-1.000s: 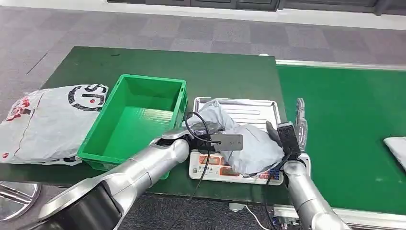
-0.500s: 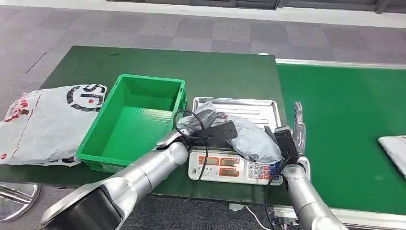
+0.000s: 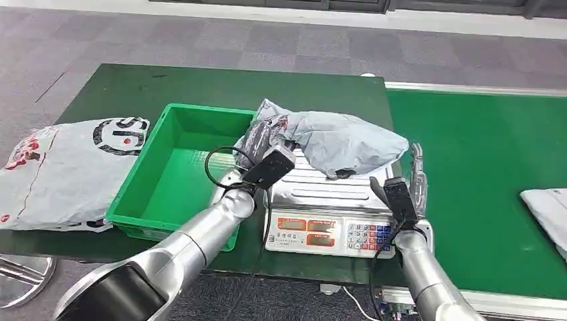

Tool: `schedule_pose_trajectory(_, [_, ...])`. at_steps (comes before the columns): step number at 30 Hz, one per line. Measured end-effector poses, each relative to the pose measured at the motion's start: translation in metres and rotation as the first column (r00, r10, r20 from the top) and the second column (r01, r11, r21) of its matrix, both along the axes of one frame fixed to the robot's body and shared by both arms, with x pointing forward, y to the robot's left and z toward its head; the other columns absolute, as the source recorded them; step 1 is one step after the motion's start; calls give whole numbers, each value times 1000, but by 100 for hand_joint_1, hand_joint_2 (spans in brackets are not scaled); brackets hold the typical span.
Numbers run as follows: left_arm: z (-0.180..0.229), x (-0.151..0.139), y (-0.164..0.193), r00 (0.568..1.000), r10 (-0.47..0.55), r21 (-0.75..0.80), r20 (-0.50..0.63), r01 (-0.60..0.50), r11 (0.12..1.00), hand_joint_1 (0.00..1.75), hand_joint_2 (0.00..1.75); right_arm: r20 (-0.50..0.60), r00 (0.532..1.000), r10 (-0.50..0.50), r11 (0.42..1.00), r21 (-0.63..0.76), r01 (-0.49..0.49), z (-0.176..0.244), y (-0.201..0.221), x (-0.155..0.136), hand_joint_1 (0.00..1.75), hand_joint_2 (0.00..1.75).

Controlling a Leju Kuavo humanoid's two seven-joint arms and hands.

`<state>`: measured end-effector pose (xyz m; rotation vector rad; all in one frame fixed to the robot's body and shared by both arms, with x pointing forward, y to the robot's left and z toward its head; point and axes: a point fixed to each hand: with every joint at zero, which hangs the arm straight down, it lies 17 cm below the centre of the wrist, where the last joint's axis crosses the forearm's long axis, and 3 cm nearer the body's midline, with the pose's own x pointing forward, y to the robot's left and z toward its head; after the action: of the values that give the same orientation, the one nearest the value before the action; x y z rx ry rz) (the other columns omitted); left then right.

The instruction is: Moved the parcel from conveyor to table for the left to box.

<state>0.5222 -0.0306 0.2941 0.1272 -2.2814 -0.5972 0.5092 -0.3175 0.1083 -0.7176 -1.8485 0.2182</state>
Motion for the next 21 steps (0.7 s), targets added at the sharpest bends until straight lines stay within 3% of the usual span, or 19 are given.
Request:
schedule_pose_trajectory(3, [20, -3, 19, 992, 95, -53, 86, -91, 994, 175, 175, -1, 1000, -12, 1000, 11, 12, -1, -3, -1, 0, 175])
schedule_pose_trajectory(8, [37, -3, 36, 983, 129, -95, 133, -117, 989, 175, 175, 0, 1000, -17, 1000, 15, 17, -1, -4, -1, 0, 175])
schedule_pose_trajectory(11, [52, -13, 43, 949, 169, -36, 266, -165, 986, 175, 175, 1, 999, -38, 999, 24, 38, -2, -9, -2, 0, 175])
schedule_pose_trajectory(14, [64, 7, 92, 910, 294, -57, 292, -290, 955, 175, 175, -2, 999, -48, 998, 32, 48, -4, -13, -4, 0, 175])
schedule_pose_trajectory(16, [68, 20, 132, 871, 383, -56, 308, -386, 921, 175, 175, -9, 999, -53, 998, 31, 54, -8, -16, -7, 0, 175])
schedule_pose_trajectory(18, [72, 31, 177, 803, 473, -8, 363, -505, 863, 175, 175, -17, 998, -64, 998, 24, 64, -13, -22, -12, 0, 175])
schedule_pose_trajectory(21, [57, 60, 245, 684, 618, 178, 388, -713, 678, 175, 175, -23, 997, -72, 997, 15, 73, -17, -29, -16, 0, 175])
